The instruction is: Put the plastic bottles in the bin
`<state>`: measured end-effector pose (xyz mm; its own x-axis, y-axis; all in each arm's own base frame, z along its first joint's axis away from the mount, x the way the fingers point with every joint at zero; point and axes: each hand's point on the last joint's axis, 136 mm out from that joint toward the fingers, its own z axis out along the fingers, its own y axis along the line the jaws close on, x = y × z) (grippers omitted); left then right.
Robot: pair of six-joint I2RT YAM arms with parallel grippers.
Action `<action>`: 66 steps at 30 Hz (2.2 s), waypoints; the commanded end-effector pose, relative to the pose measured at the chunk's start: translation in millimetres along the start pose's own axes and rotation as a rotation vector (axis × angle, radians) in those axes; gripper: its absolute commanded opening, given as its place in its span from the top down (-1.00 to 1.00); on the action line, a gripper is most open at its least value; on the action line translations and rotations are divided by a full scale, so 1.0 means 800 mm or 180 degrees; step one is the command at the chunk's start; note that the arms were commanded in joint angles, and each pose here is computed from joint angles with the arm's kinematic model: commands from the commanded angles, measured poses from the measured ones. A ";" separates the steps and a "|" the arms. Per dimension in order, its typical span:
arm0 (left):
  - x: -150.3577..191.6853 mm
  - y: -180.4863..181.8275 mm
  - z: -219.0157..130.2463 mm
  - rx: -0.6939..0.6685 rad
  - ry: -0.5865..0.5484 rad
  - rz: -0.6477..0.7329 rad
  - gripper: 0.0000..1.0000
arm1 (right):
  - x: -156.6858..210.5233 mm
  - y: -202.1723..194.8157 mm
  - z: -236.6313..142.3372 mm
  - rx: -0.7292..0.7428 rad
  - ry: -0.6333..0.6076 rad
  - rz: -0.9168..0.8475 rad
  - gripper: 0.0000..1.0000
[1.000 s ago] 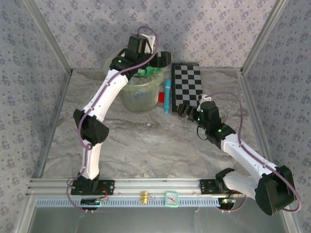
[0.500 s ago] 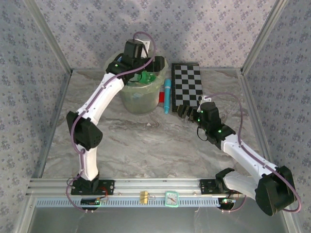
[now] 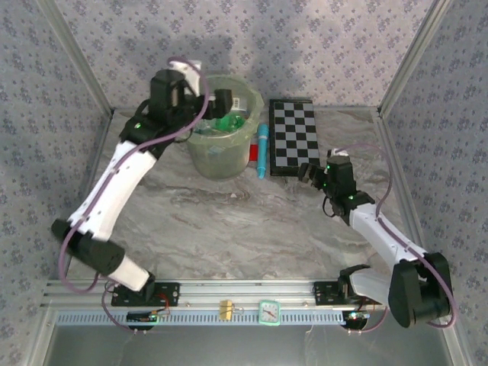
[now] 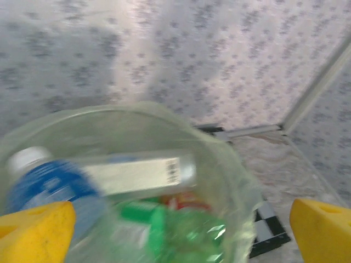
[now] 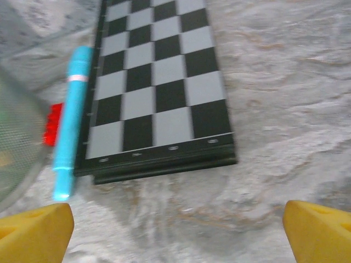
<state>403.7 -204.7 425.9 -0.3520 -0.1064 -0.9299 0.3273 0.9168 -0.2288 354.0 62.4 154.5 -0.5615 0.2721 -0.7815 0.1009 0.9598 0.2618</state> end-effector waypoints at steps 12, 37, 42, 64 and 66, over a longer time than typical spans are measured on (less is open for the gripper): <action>0.202 0.294 -0.143 -0.2616 -0.0292 -0.0481 -1.00 | -0.013 -0.112 0.046 0.0886 0.0067 -0.0278 -0.99; 0.329 0.349 -0.040 -0.2710 -0.0029 0.0455 -1.00 | -0.003 -0.134 0.075 0.0948 -0.0659 -0.0834 -1.00; 0.338 0.342 -0.015 -0.2336 -0.0102 0.0608 -1.00 | 0.007 -0.145 0.068 0.0940 -0.0912 -0.0760 -1.00; 0.360 0.355 -0.011 -0.2094 -0.0062 0.0346 -1.00 | 0.009 -0.137 0.072 0.0852 -0.0839 -0.0818 -1.00; 0.360 0.355 -0.011 -0.2097 -0.0066 0.0343 -1.00 | 0.007 -0.138 0.071 0.0856 -0.0849 -0.0813 -1.00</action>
<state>378.6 29.4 81.2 -0.3753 0.0089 -0.9269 -0.2431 0.9640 0.1077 382.2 -39.2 82.1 -0.3854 0.0182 -0.9226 0.2281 0.9706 -0.0762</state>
